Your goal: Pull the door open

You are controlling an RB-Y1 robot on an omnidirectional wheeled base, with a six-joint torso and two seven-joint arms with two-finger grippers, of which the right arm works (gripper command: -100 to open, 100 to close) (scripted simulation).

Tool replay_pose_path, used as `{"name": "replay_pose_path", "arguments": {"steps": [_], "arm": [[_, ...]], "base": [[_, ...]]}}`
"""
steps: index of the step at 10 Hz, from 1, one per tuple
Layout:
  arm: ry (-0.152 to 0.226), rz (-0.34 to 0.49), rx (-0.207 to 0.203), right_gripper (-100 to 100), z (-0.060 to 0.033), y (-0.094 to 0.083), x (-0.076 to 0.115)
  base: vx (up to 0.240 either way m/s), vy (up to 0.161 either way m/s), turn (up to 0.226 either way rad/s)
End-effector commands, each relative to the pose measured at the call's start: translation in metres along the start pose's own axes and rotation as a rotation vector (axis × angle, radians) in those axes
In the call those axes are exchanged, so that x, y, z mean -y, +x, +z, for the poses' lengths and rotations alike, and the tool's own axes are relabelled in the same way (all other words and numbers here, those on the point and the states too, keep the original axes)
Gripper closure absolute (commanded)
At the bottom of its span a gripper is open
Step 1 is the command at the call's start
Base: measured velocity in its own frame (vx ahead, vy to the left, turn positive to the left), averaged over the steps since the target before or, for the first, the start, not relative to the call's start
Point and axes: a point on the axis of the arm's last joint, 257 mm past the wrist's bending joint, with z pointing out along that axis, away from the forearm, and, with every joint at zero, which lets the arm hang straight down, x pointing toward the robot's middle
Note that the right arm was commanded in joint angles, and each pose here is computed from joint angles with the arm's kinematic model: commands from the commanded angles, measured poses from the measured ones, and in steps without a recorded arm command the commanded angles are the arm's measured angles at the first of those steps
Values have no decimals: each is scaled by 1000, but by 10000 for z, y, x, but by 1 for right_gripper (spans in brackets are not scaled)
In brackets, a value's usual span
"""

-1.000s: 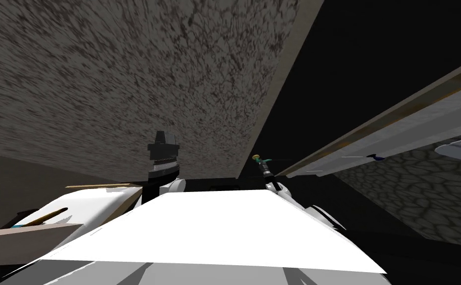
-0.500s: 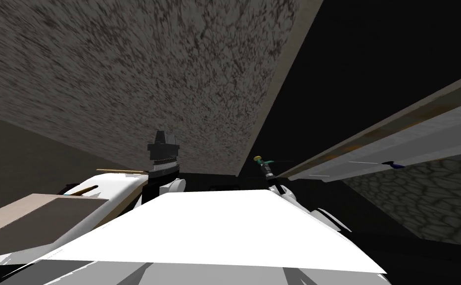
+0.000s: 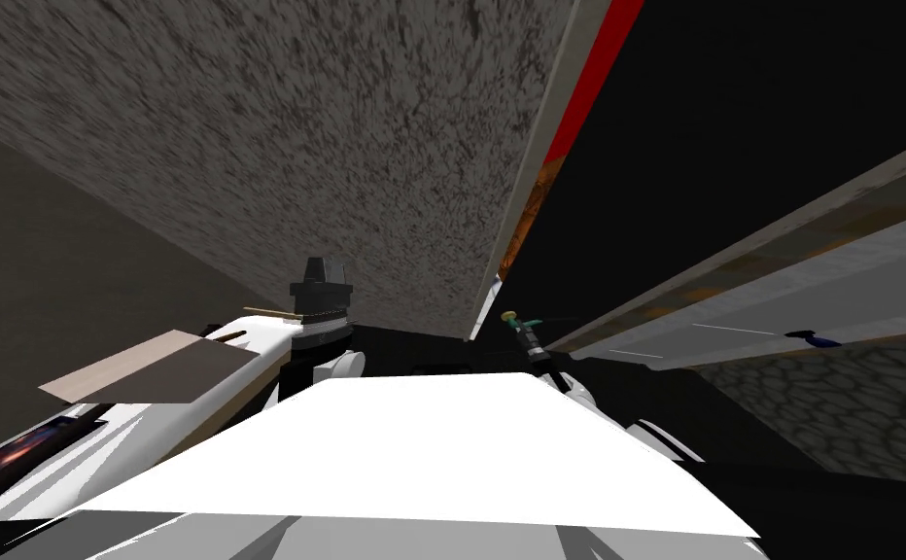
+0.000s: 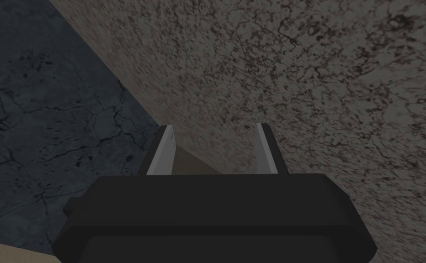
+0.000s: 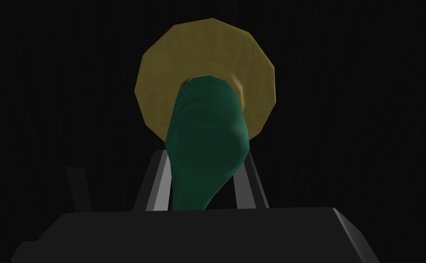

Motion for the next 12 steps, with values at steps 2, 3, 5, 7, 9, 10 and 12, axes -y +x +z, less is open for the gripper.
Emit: {"name": "replay_pose_path", "arguments": {"steps": [2,3,5,7,9,10,12], "arm": [[0,1,-6,100,-46,-5,-1],[0,2,-14,100,-131,-14,8],[-3,0,-21,100,-237,-49,4],[-5,-2,-29,100,-359,-88,-3],[-8,-4,-39,100,-492,-130,-15],[-8,-4,-42,100,-530,-141,-19],[-6,5,-52,100,-587,-73,24]], "base": [[-100,-48,77],[-121,-45,171],[-205,-94,212],[-243,-103,200],[-210,-106,200],[-226,-101,165],[-120,-42,115]]}}
